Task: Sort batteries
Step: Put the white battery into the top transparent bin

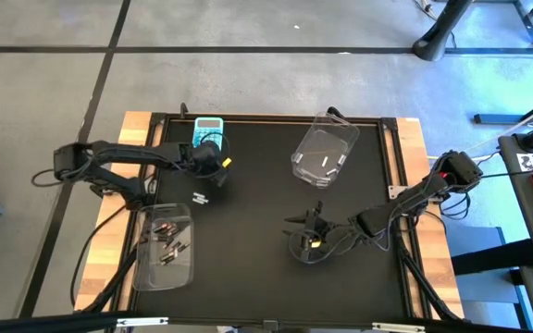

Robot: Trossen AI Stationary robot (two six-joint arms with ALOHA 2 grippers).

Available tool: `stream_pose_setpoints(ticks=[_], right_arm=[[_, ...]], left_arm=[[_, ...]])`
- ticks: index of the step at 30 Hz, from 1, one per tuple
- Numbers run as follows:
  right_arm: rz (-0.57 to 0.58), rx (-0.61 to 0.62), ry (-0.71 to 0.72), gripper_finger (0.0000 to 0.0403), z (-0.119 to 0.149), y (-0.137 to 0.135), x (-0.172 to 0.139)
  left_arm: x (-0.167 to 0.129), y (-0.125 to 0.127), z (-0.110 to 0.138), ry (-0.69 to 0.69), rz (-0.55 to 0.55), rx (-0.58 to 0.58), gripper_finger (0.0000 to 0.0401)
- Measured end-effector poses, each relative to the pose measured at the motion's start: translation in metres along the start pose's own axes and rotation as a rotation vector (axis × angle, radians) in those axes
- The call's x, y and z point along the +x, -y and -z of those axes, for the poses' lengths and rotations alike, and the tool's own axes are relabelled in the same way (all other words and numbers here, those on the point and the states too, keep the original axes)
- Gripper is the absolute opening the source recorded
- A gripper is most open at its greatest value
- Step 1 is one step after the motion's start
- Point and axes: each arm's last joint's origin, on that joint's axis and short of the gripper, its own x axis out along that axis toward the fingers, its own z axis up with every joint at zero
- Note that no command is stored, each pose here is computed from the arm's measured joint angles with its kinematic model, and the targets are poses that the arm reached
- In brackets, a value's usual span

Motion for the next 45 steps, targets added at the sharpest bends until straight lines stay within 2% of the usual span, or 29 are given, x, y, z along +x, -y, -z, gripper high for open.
stream_pose_setpoints(ticks=[9,12,15,21,26,30,34,39,45], right_arm=[[-0.002,0.000,-0.001,0.0160,0.000,0.000,0.000],[-0.002,-0.001,-0.001,0.0160,0.000,0.000,0.000],[-0.002,-0.001,-0.001,0.0160,0.000,0.000,0.000],[-0.003,0.000,-0.001,0.0160,0.000,0.000,0.000],[-0.002,-0.001,-0.001,0.0160,0.000,0.000,0.000],[-0.003,0.000,-0.001,0.0160,0.000,0.000,0.000],[-0.003,0.000,-0.001,0.0160,0.000,0.000,0.000],[-0.003,0.001,-0.001,0.0160,0.000,0.000,0.000],[-0.003,0.003,0.000,0.0160,0.000,0.000,0.000]], left_arm=[[0.026,-0.016,0.017,-0.119,-0.020,0.024,0.0100],[0.029,-0.016,0.018,-0.112,-0.014,0.043,0.0103],[0.031,-0.016,0.019,-0.106,-0.009,0.046,0.0128],[0.032,-0.015,0.019,-0.097,0.011,0.050,0.0215],[0.034,-0.014,0.015,-0.028,-0.008,0.149,0.0241],[0.034,-0.012,0.010,0.028,-0.004,0.270,0.0233],[0.034,-0.013,0.009,0.027,-0.006,0.327,0.0217],[0.040,-0.019,0.009,-0.008,-0.018,0.312,0.0193],[0.051,-0.022,0.010,-0.078,0.033,0.284,0.0146]])
